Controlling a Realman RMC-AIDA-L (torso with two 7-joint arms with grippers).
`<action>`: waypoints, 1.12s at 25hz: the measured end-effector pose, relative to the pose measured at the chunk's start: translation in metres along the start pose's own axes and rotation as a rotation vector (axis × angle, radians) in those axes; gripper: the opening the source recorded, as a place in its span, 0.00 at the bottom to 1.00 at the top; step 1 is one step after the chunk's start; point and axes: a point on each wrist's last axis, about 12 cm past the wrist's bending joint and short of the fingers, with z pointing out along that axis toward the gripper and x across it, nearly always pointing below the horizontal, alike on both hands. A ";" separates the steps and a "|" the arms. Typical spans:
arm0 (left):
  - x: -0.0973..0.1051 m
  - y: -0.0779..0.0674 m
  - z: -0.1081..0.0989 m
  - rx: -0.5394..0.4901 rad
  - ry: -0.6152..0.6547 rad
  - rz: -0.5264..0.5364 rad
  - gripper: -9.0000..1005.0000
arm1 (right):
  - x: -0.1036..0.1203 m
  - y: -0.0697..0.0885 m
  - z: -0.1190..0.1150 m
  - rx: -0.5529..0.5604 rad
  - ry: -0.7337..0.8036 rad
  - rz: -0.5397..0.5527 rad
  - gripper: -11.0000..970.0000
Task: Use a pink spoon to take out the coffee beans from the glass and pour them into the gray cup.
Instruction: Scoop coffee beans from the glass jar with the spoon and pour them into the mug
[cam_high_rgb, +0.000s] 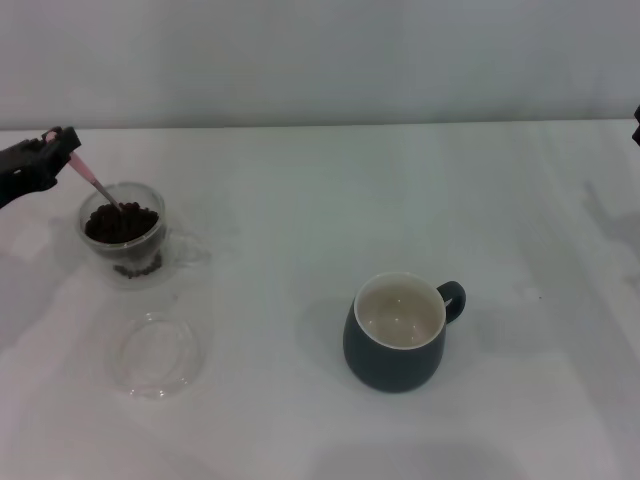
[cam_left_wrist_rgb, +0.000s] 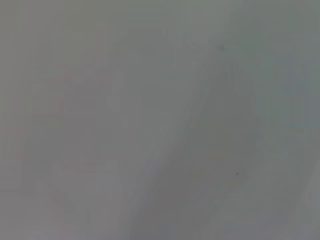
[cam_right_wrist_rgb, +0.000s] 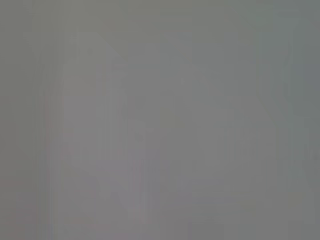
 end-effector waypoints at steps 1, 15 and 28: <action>0.002 0.000 0.000 -0.002 -0.001 -0.015 0.14 | 0.000 0.000 0.000 0.002 -0.001 0.001 0.90; 0.025 0.007 -0.022 -0.089 -0.079 -0.291 0.14 | -0.001 -0.001 0.000 0.006 -0.009 -0.002 0.90; 0.029 0.011 -0.026 -0.114 -0.076 -0.381 0.14 | -0.001 0.000 0.000 0.005 -0.008 0.001 0.90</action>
